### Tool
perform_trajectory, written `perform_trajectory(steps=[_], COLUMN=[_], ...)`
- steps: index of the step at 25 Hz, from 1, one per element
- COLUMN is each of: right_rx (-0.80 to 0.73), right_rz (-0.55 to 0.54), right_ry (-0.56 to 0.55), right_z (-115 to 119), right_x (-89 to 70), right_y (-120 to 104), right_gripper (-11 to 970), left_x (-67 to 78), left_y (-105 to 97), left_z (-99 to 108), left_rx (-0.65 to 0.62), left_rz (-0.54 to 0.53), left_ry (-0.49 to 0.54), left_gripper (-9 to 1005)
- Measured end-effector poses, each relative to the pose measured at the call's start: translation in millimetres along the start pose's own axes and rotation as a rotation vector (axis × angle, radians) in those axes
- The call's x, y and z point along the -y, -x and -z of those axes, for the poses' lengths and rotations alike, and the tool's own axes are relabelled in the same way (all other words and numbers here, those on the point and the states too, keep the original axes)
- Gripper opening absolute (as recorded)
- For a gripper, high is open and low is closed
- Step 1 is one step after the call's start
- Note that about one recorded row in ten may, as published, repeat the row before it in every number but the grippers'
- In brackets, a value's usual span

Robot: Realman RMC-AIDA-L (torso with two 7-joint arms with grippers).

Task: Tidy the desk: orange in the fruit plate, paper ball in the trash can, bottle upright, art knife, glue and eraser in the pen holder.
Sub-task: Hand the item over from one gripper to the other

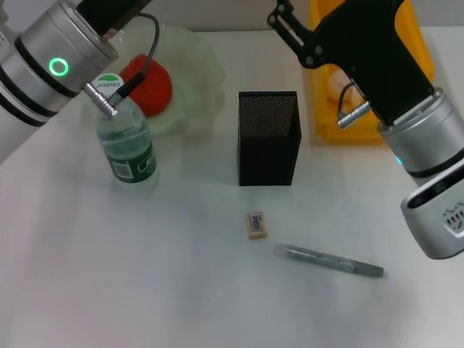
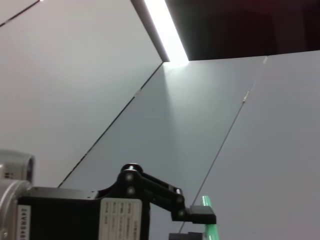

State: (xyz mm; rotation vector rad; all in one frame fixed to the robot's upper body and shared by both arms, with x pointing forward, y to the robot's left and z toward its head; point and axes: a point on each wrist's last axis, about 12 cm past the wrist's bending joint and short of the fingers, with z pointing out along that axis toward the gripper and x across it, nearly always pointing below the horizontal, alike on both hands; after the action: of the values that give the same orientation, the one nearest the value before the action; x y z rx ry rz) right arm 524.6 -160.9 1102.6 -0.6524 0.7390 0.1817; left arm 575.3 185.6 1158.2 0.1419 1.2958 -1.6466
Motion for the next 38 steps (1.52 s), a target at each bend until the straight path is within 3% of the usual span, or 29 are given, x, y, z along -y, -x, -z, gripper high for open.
perform_trajectory(steps=[6,16,38], right_rx=[0.012,-0.001,-0.007], right_rz=[-0.01,-0.016,-0.044], right_ry=[0.018,0.023,0.028], right_z=[-7,-9,-7], right_x=[-4.3,-6.9,-13.1], right_y=[1,0,2], right_gripper=[703,525,438], left_x=[-0.2,0.1,1.6], left_y=[-3,-6,-16], left_z=[0,0,8], left_rx=[-0.002,-0.006,0.008], left_rz=[0.013,0.021,0.005], left_ry=[0.0,-0.004,-0.004], left_gripper=[190,190,190])
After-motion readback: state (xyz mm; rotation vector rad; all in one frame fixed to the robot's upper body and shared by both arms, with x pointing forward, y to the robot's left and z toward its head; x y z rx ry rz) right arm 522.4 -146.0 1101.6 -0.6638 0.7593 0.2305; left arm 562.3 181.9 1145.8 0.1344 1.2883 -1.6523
